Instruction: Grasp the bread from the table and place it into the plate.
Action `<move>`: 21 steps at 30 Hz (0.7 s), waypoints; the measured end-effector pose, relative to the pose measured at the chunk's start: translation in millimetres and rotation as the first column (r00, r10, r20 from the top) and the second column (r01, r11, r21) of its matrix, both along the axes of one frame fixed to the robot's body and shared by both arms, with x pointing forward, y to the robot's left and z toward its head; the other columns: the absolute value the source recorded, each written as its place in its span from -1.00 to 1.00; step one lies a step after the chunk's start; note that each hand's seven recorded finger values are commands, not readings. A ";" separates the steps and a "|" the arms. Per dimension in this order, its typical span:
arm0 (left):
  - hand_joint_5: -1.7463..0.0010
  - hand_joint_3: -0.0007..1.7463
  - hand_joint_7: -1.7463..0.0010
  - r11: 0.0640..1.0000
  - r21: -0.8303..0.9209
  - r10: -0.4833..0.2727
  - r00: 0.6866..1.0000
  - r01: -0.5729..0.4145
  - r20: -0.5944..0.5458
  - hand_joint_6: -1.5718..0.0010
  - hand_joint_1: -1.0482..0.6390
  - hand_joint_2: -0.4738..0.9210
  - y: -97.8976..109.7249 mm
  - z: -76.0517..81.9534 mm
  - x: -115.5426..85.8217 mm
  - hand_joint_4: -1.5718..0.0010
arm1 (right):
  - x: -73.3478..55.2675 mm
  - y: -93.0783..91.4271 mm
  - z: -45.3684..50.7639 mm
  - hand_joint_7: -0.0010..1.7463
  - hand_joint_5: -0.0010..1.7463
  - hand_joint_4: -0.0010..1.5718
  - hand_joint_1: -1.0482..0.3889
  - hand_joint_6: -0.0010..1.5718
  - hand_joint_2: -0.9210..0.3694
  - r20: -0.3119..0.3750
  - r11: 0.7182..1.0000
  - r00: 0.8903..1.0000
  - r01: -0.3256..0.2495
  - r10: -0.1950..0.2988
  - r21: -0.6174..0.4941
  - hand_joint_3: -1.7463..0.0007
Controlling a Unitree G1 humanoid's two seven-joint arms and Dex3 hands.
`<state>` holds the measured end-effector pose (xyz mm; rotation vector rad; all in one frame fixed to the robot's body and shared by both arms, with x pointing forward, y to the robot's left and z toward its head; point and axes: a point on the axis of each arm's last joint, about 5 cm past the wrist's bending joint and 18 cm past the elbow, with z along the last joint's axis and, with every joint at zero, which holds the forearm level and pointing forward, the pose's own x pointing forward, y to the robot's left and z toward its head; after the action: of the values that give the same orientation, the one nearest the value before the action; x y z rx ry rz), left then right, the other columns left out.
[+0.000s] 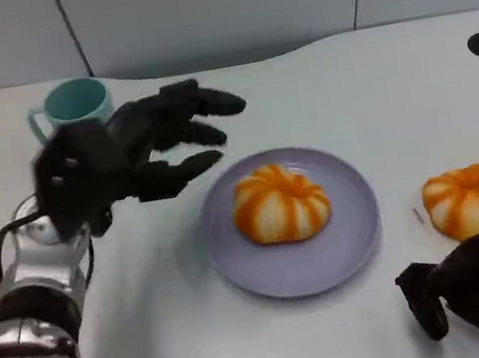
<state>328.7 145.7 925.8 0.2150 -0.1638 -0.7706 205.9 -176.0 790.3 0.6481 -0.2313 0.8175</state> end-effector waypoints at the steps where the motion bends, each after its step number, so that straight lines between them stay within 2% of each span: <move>1: 0.83 -0.75 0.90 0.997 -0.077 -0.023 0.997 0.017 -0.074 -0.13 -1.00 1.00 4.2 -5.7 -1.1 -0.32 | 0.1 1.1 0.0 -0.99 1.00 0.06 -0.11 0.51 -0.95 0.002 1.000 1.000 0.000 0.000 0.005 0.99; 2: 0.89 -0.65 0.94 0.985 -0.171 -0.057 0.987 0.031 -0.152 -0.16 -1.00 1.00 9.0 -12.9 -3.0 -0.39 | 0.0 2.4 -0.2 -0.91 1.00 0.06 -0.16 0.65 -0.96 0.005 1.000 1.000 0.005 -0.005 0.014 0.99; 4: 0.93 -0.61 0.96 0.932 -0.360 -0.135 0.959 0.038 -0.248 -0.20 -1.00 1.00 20.5 -30.7 -11.4 -0.48 | -0.5 3.3 -0.7 -0.87 1.00 0.07 -0.15 0.71 -0.94 0.008 0.999 0.999 0.030 -0.031 0.038 1.00; 5: 0.94 -0.60 0.96 0.912 -0.410 -0.148 0.951 0.025 -0.271 -0.22 -1.00 1.00 25.3 -39.2 -16.9 -0.52 | -0.9 2.4 -1.1 -0.62 1.00 0.07 -0.14 0.60 -0.94 0.005 0.999 0.999 0.036 -0.036 0.040 1.00; 6: 0.94 -0.59 0.96 0.892 -0.452 -0.150 0.944 0.002 -0.293 -0.24 -1.00 1.00 29.9 -47.7 -22.8 -0.55 | -0.9 1.4 -1.3 -0.14 1.00 0.08 -0.12 0.35 -0.94 0.002 0.998 0.999 0.036 -0.037 0.041 1.00; 7: 0.94 -0.57 0.96 0.875 -0.483 -0.145 0.937 -0.029 -0.319 -0.26 -1.00 1.00 34.2 -56.7 -29.7 -0.59 | -0.7 0.4 -1.3 0.08 1.00 0.09 -0.11 0.24 -0.93 0.004 0.999 0.999 0.032 -0.032 0.043 1.00; 9: 0.94 -0.56 0.96 0.847 -0.523 -0.120 0.924 -0.096 -0.364 -0.28 -1.00 1.00 40.8 -71.6 -42.3 -0.62 | 1.7 0.2 -0.3 0.25 1.00 0.10 -0.11 0.15 -0.92 0.017 0.998 1.000 0.022 -0.023 0.063 1.00; 10: 0.94 -0.58 0.95 0.835 -0.538 -0.111 0.920 -0.119 -0.376 -0.35 -1.00 1.00 42.2 -76.5 -46.7 -0.68 | 3.0 0.1 0.5 0.03 1.00 0.11 -0.18 0.22 -0.91 0.026 0.997 0.999 0.020 -0.022 0.069 1.00; 11: 0.93 -0.59 0.94 0.820 -0.555 -0.105 0.916 -0.141 -0.388 -0.39 -1.00 1.00 43.4 -80.4 -50.2 -0.72 | 4.4 0.1 1.6 -0.07 1.00 0.11 -0.19 0.26 -0.90 0.033 0.998 0.999 0.022 -0.024 0.065 1.00; 14: 0.91 -0.56 0.93 0.772 -0.599 -0.091 0.895 -0.214 -0.437 -0.67 -1.00 1.00 45.5 -91.5 -60.0 -0.95 | 5.6 -1.6 4.7 -0.02 1.00 0.10 -0.22 0.26 -0.92 0.049 0.997 0.996 0.075 -0.075 0.005 1.00; 16: 0.68 -0.55 0.92 0.754 -0.597 -0.059 0.877 -0.274 -0.477 -0.90 -1.00 1.00 43.9 -99.5 -67.7 -0.99 | 5.8 -6.7 6.3 -0.09 1.00 0.03 -0.23 0.22 -0.95 0.046 0.995 0.995 0.087 -0.085 -0.047 0.99; 17: 0.62 -0.56 0.92 0.749 -0.590 -0.041 0.868 -0.301 -0.494 -0.95 -1.00 1.00 43.0 -103.5 -71.9 -0.99 | 6.4 -10.0 7.3 -0.18 1.00 0.00 -0.22 0.23 -0.95 0.042 0.994 0.996 0.078 -0.075 -0.071 0.99; 19: 0.48 -0.58 0.83 0.737 -0.583 -0.015 0.855 -0.341 -0.519 -0.99 -1.00 1.00 41.9 -109.1 -77.9 -1.00 | 7.0 -16.1 7.9 -0.68 0.99 -0.02 -0.13 0.40 -0.89 0.028 0.994 0.997 0.068 -0.066 -0.083 1.00; 21: 0.41 -0.60 0.76 0.728 -0.583 -0.002 0.849 -0.361 -0.528 -1.00 -1.00 1.00 42.1 -110.1 -79.1 -1.00 | 7.3 -18.6 7.0 -0.85 0.96 -0.02 -0.12 0.46 -0.89 -0.005 0.997 0.999 0.042 -0.043 -0.070 1.00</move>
<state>249.6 187.8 815.7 -0.6596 0.0841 -0.4964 213.2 -194.6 797.3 0.5788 -0.2089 0.7788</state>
